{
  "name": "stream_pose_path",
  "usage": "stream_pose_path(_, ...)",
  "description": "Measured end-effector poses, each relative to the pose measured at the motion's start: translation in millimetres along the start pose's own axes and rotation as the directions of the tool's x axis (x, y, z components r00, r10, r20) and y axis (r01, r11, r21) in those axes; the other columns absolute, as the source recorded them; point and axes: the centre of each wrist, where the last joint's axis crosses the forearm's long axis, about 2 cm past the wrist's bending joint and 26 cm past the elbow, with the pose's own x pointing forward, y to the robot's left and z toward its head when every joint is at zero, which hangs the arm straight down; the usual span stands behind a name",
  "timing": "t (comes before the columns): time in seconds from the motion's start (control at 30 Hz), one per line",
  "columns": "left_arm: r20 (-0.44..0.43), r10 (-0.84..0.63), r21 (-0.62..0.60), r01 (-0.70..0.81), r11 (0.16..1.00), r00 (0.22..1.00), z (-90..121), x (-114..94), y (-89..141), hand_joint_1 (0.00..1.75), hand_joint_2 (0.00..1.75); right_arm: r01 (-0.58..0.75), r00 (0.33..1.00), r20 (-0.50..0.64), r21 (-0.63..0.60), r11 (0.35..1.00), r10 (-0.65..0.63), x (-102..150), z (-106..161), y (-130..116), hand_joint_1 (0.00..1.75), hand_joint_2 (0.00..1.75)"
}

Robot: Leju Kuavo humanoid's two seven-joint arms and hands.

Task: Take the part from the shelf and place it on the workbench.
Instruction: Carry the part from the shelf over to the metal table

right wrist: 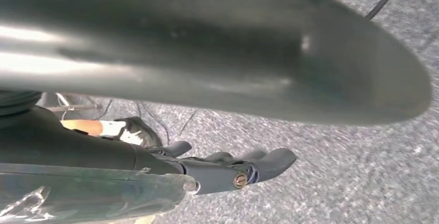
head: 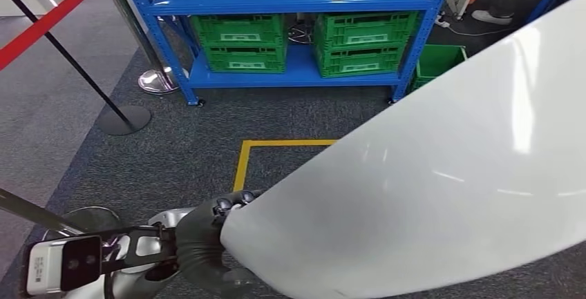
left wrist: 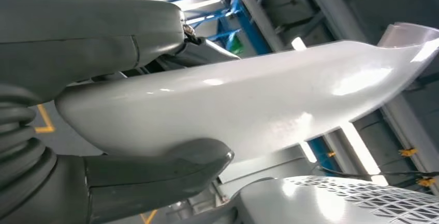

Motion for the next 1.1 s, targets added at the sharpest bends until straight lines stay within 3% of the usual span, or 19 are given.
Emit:
stream_pose_path(0.37,-0.011,-0.007,-0.023,0.007,1.0,1.0,-6.6,1.1,0.2,1.75,1.75,0.097,0.992,0.08,-0.019,0.995,-0.095,-5.2,6.7,-10.4,0.0,0.0)
stream_pose_path(0.5,-0.008,-0.002,-0.025,0.002,1.0,1.0,-7.3,0.9,-0.5,1.75,1.75,0.137,0.988,0.071,-0.026,0.99,-0.135,-18.0,11.3,-11.2,0.0,0.0)
stream_pose_path(1.1,-0.008,0.001,-0.019,-0.001,1.0,1.0,-7.3,0.5,-2.1,1.75,1.75,0.191,0.975,0.127,-0.063,0.98,-0.182,-21.4,18.1,-14.7,0.0,0.0)
